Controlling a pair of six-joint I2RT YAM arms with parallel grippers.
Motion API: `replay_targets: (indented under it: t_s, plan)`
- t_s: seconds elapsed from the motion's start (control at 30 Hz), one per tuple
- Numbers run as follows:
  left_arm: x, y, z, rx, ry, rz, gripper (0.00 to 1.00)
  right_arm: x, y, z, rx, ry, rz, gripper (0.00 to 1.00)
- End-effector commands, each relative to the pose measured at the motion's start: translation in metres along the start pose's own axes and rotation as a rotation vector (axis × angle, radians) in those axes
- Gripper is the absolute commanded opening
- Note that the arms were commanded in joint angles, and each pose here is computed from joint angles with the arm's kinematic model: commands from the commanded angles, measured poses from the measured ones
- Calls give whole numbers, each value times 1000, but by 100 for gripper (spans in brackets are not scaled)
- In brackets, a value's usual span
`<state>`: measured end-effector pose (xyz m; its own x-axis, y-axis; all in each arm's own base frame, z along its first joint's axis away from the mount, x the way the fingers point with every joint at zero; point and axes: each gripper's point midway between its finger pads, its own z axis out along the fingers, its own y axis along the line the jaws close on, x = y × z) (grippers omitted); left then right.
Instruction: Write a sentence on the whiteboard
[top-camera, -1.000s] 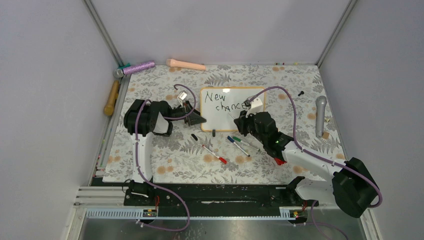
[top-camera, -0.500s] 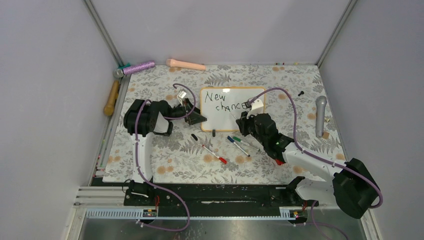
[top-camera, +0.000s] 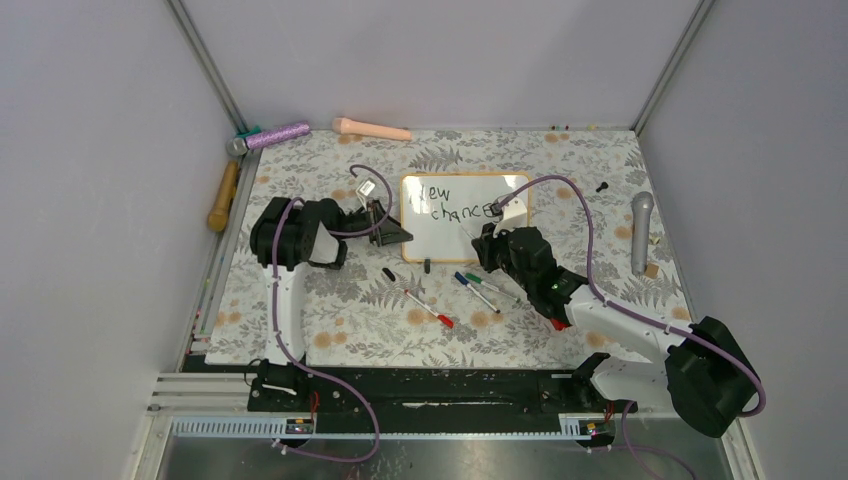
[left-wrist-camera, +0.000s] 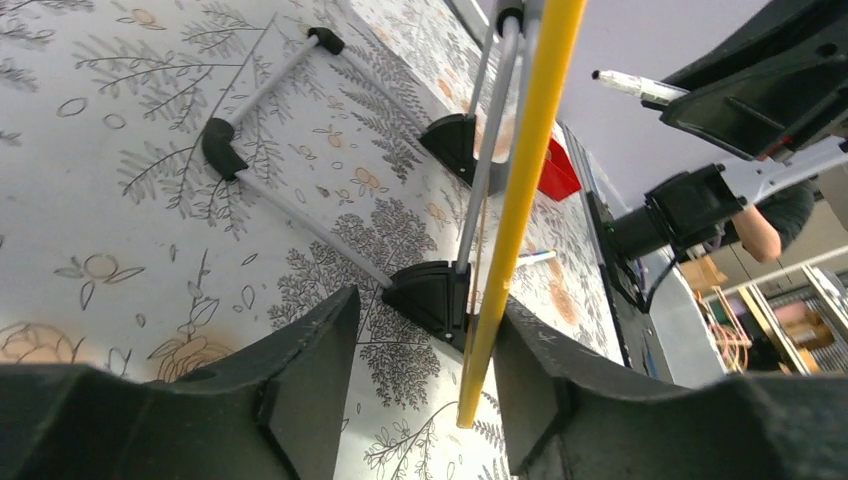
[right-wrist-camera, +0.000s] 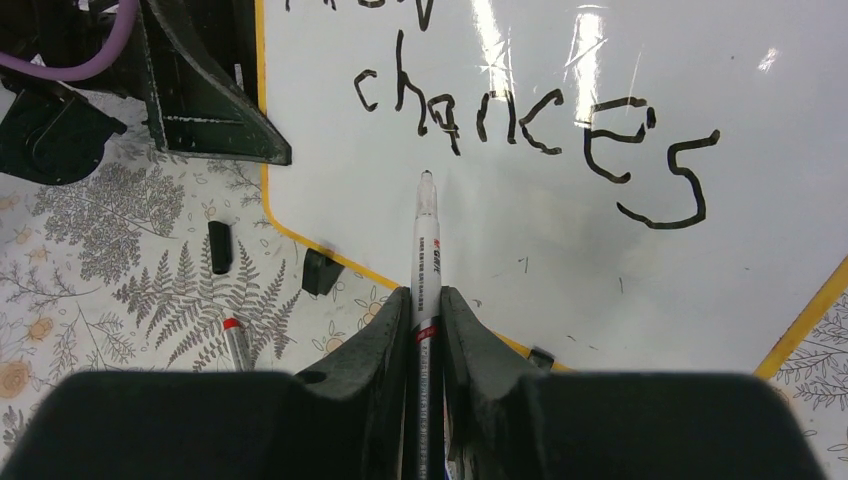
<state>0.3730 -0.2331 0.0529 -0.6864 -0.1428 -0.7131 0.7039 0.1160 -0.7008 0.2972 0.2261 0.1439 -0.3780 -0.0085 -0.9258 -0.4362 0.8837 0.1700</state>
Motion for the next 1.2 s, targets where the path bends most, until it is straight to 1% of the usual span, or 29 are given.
replay_targets:
  t_s: [0.0, 0.07, 0.1, 0.2, 0.23, 0.3, 0.37, 0.5, 0.6, 0.77, 0.83, 0.9, 0.97, 1.07, 1.17]
  plan:
    - [8, 1, 2, 35, 40, -6, 43, -18, 7, -1, -14, -59, 19, 0]
    - [7, 1, 0, 8, 16, 29, 41, -19, 7, -2, -14, -62, 19, 0]
    - [7, 1, 0, 0, 9, 36, 44, -20, 6, -3, -12, -67, 20, 0]
    - [7, 2, 0, 2, 11, 31, 69, -21, 5, -5, -8, -75, 22, 0]
    - [6, 2, 0, 4, 11, 25, 73, -21, 4, -5, -5, -76, 22, 0]
    - [6, 2, 1, 9, 15, 13, 79, -21, 3, -6, 1, -77, 21, 0]
    - [7, 0, 2, 25, 30, 16, 87, -21, 1, -7, 9, -80, 20, 0]
    - [9, -3, 4, 38, 42, 32, 92, -21, 1, -8, 8, -84, 21, 0]
    - [9, -3, 4, 43, 46, 32, 94, -21, 3, -6, 0, -79, 23, 0]
    - [10, -3, 4, 39, 42, 34, 93, -18, 5, -3, -6, -60, 22, 0]
    - [11, -3, 6, 38, 43, 39, 89, -18, 5, -3, -6, -54, 20, 0]
    - [14, -6, 8, 33, 38, 74, 81, -19, 5, -3, -8, -60, 22, 0]
    - [15, -8, 8, 31, 37, 95, 77, -19, 4, -3, -2, -61, 19, 0]
    - [13, -5, 9, 51, 53, 47, 82, -21, 4, -4, 0, -57, 12, 0]
    - [14, -6, 9, 49, 52, 58, 85, -26, 4, -4, 7, -51, 6, 0]
